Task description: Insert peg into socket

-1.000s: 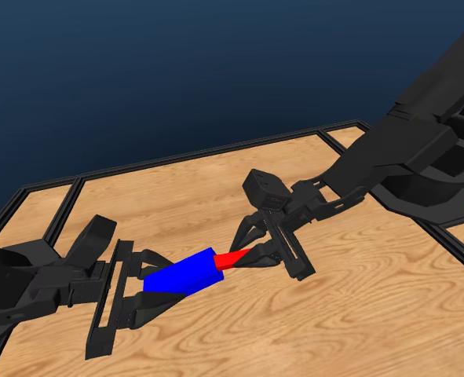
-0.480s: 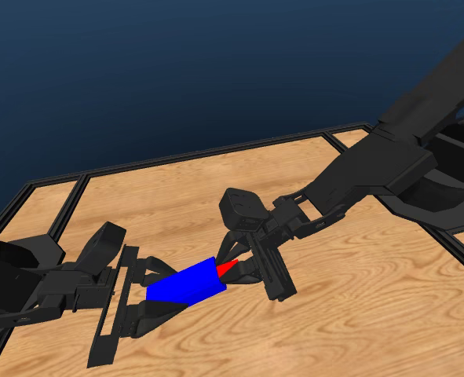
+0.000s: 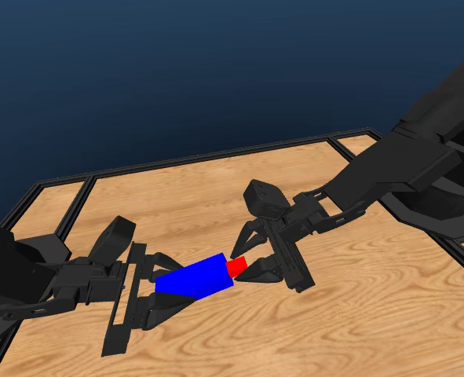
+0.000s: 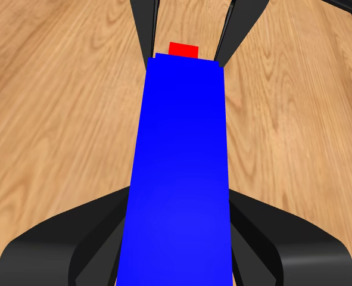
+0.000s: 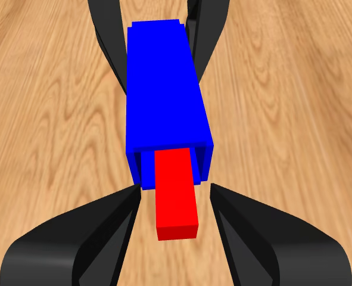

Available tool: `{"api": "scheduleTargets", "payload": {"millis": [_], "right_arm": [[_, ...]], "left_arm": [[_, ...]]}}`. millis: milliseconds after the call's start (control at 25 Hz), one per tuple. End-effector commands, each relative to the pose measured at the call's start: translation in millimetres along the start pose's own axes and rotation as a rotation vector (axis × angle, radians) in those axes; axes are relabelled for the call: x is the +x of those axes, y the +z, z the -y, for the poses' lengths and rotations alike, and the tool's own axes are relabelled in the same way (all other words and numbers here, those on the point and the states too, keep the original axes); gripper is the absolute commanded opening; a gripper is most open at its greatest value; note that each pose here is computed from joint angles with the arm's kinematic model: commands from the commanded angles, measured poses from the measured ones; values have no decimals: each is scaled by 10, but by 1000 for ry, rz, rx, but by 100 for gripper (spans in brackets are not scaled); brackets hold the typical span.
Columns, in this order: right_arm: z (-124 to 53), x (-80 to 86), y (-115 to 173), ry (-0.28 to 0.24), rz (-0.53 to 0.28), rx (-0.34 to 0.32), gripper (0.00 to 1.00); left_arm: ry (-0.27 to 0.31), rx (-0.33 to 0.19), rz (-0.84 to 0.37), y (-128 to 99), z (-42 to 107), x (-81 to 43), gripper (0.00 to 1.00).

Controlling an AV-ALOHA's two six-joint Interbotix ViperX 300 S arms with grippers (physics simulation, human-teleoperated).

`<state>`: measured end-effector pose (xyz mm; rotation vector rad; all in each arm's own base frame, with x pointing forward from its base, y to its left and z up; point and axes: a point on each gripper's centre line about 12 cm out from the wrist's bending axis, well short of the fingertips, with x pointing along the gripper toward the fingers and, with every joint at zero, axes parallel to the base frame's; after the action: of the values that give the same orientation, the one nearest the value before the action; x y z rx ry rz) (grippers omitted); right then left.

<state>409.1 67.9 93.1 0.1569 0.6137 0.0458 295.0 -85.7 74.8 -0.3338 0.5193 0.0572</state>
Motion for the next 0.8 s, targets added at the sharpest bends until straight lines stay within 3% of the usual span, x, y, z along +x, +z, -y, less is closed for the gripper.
{"api": "scheduleTargets", "payload": {"millis": [40, 80, 160, 200, 320, 360, 400, 440, 480, 520, 640, 800], "right_arm": [[-18, -214, 32, 6, 35, 23, 100], [-18, -262, 61, 6, 47, 29, 100], [-15, -317, 36, 5, 49, 31, 100], [-9, -351, 35, 3, 48, 34, 100], [4, -390, -14, -3, 46, 33, 100], [-24, -386, -29, 3, 42, 20, 75], [-38, -372, -19, 7, 43, 17, 0], [-42, -350, 23, 6, 55, 18, 0], [-38, -324, -30, 6, 41, 20, 0], [-45, -309, -14, 6, 48, 19, 0], [-48, -258, -11, 2, 66, 20, 0], [-48, -158, -12, 3, 69, 22, 0]], "left_arm": [[-37, 25, 18, 18, 86, -21, 0], [-16, 9, 12, 4, 31, -13, 0], [-35, -14, 40, 77, 91, -31, 0], [-27, 9, 15, 12, 65, -8, 0], [-31, 13, 39, 57, 53, -24, 0], [-30, 11, 38, 56, 54, -24, 0], [-24, -1, 26, 46, 55, 0, 0], [-24, 16, 19, 12, 33, -24, 0], [-7, -18, 27, 57, 11, 6, 0], [-16, -20, 24, 47, 49, 16, 0], [-18, 4, 9, 20, 34, -8, 0], [-44, 0, 44, 104, 118, 1, 0]]}}
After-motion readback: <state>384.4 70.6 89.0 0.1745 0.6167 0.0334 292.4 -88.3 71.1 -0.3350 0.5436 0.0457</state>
